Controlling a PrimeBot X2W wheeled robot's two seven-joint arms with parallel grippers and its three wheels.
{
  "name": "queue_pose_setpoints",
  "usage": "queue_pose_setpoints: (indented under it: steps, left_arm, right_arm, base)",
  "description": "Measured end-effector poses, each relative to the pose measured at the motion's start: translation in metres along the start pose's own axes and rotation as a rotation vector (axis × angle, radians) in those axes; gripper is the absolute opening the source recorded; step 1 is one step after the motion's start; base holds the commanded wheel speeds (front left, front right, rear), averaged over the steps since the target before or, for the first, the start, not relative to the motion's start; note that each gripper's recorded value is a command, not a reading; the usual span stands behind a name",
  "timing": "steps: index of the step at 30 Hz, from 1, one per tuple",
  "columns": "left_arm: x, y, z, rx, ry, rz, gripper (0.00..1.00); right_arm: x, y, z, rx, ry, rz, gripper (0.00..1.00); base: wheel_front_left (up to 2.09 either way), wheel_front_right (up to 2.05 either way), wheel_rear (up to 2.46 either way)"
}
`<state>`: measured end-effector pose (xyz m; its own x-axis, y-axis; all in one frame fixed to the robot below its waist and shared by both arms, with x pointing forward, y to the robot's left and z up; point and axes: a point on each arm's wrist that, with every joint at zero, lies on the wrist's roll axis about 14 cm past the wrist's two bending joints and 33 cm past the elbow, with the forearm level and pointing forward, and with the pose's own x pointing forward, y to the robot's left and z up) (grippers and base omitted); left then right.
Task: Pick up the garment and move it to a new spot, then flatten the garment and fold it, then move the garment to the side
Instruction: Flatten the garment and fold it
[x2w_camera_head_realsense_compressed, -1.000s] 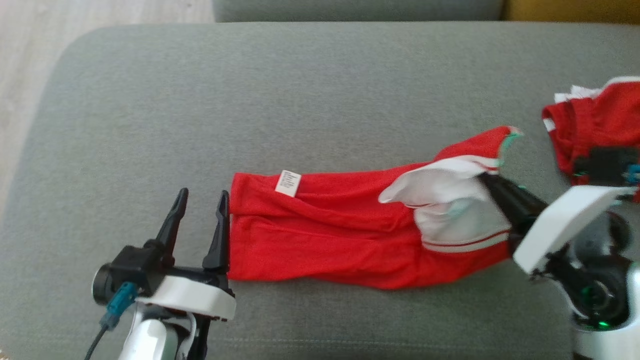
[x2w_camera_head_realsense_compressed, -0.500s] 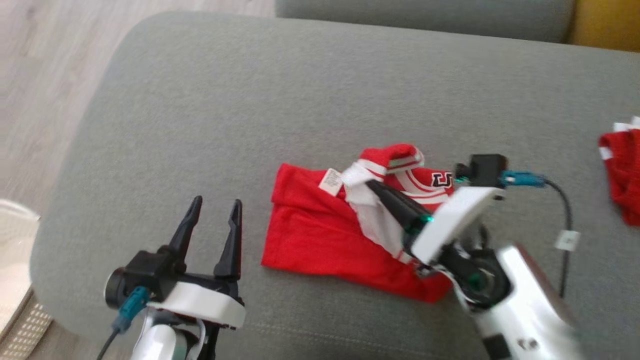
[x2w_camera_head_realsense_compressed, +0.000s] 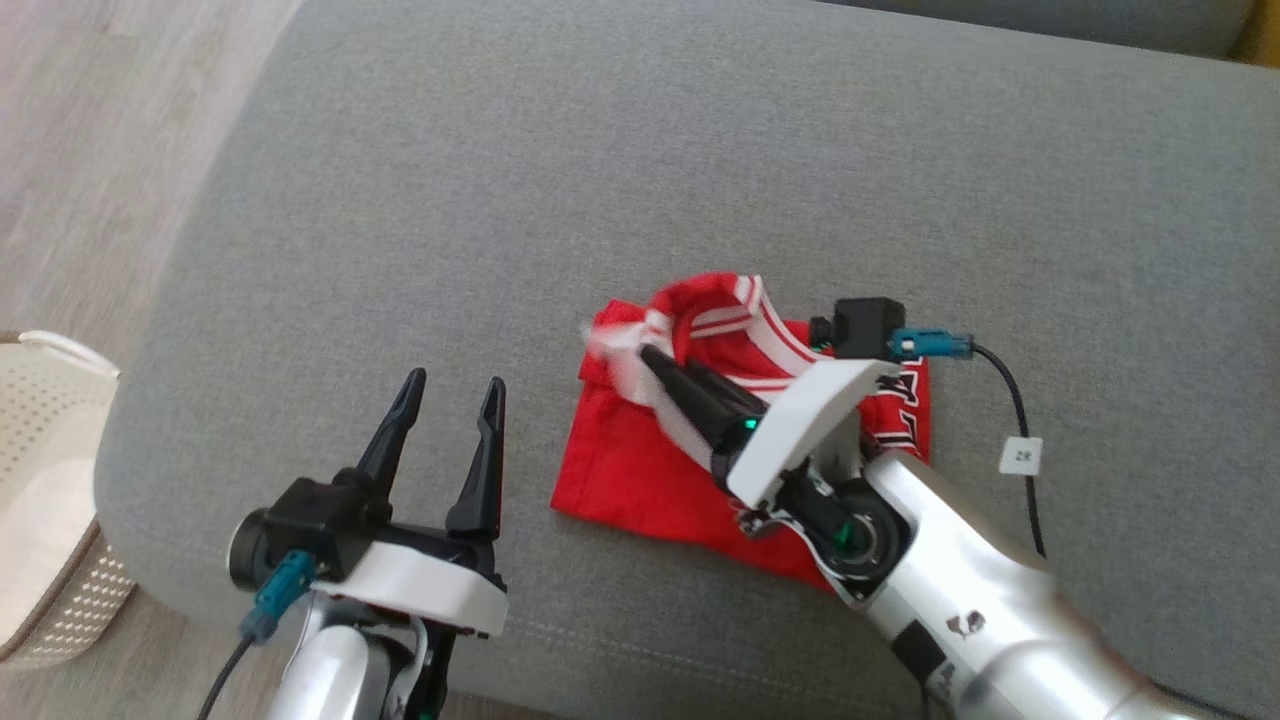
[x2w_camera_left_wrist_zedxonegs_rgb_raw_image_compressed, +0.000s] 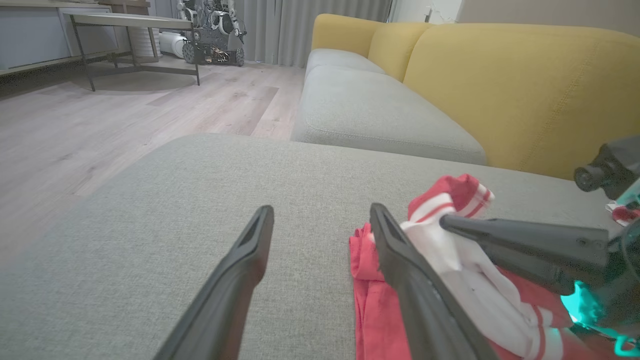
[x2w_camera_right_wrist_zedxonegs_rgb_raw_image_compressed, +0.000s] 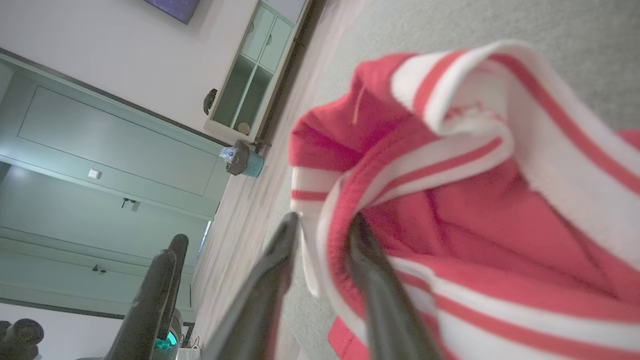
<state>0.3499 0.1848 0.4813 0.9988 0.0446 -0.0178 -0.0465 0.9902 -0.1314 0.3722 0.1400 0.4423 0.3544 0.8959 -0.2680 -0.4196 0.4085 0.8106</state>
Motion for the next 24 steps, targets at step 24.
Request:
queue_pose_setpoints:
  steps: [24]
  left_arm:
    - [0.016, -0.027, 0.004, 0.005, -0.022, -0.095, 1.0]
  right_arm:
    - [-0.041, 0.022, 0.037, -0.169, -0.179, 0.037, 1.0]
  base:
    - [0.0, 0.0, 0.0]
